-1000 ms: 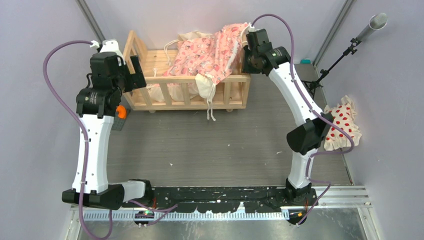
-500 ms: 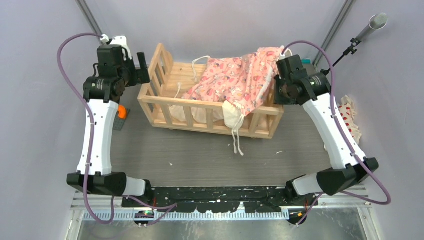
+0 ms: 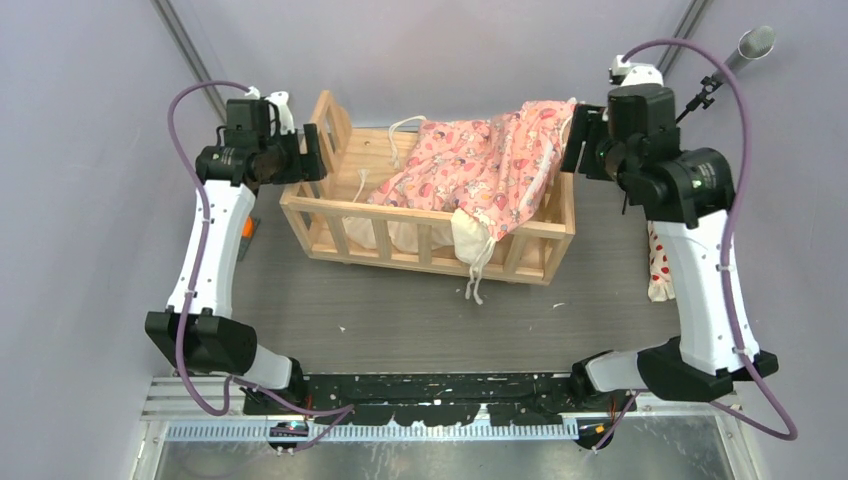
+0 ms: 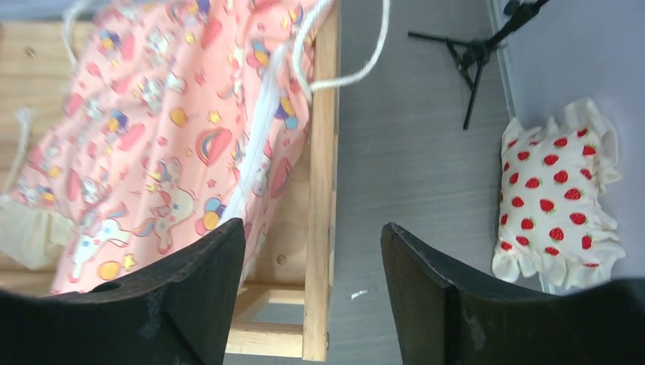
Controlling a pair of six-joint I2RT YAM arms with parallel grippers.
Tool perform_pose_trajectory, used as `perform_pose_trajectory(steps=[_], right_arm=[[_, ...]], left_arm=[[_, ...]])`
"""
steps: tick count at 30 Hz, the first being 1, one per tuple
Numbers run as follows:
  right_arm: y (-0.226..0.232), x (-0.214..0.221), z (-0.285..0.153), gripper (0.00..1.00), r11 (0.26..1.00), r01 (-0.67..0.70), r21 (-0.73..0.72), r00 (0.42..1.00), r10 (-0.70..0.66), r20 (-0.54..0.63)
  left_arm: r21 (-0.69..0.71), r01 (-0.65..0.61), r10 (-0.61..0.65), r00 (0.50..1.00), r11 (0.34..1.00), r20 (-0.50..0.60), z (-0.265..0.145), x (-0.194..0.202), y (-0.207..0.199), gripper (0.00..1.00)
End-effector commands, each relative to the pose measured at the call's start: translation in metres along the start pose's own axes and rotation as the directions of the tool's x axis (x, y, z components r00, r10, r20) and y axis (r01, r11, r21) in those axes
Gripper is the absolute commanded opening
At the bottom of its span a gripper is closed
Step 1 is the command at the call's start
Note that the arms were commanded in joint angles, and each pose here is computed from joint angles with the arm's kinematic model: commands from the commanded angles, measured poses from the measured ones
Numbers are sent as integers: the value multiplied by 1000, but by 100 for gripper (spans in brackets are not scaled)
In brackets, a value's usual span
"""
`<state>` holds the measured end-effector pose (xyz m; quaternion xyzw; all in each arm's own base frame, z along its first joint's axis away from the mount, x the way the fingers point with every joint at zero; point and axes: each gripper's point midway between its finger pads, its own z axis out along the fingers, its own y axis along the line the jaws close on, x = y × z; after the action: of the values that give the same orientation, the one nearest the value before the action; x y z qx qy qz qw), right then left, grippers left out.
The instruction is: Set up the pet bed
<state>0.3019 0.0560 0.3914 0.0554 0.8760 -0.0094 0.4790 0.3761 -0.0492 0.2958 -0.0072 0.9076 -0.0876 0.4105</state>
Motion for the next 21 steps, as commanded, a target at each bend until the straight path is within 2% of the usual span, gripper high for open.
perform_pose_trajectory(steps=[1, 3, 6, 8, 12, 13, 19, 21], right_arm=[[-6, -29, -29, 71, 999, -47, -13, 994, 48, 98], [3, -34, -31, 71, 997, -56, -54, 993, 61, 97], [21, -38, -28, 72, 991, -61, -117, 995, 70, 71], [38, -44, -28, 72, 986, -55, -160, 995, 68, 75], [90, -43, -19, 72, 979, 24, -201, 997, -8, 79], [105, -41, -15, 72, 976, 38, -213, 997, -23, 72], [183, -13, 29, 74, 966, 115, -232, 993, -116, 10], [203, -4, 42, 77, 962, 123, -245, 992, -129, -8]], left_arm=[[9, -3, 3, 1000, 1000, -2, 10, -1, 0, 76], [6, 2, -2, 999, 1000, -33, 15, 7, 2, 67], [7, 13, -12, 999, 1000, -50, 15, 14, 2, 48], [14, 16, -16, 999, 1000, -37, 9, 16, 0, 37], [32, 25, -25, 1000, 999, 3, -8, 19, -8, 5], [40, 22, -22, 1000, 999, 5, -11, 21, -12, 1], [92, -64, 63, 998, 994, 11, -32, 45, -56, 0], [83, -78, 76, 997, 994, 20, -39, 52, -61, 20]])
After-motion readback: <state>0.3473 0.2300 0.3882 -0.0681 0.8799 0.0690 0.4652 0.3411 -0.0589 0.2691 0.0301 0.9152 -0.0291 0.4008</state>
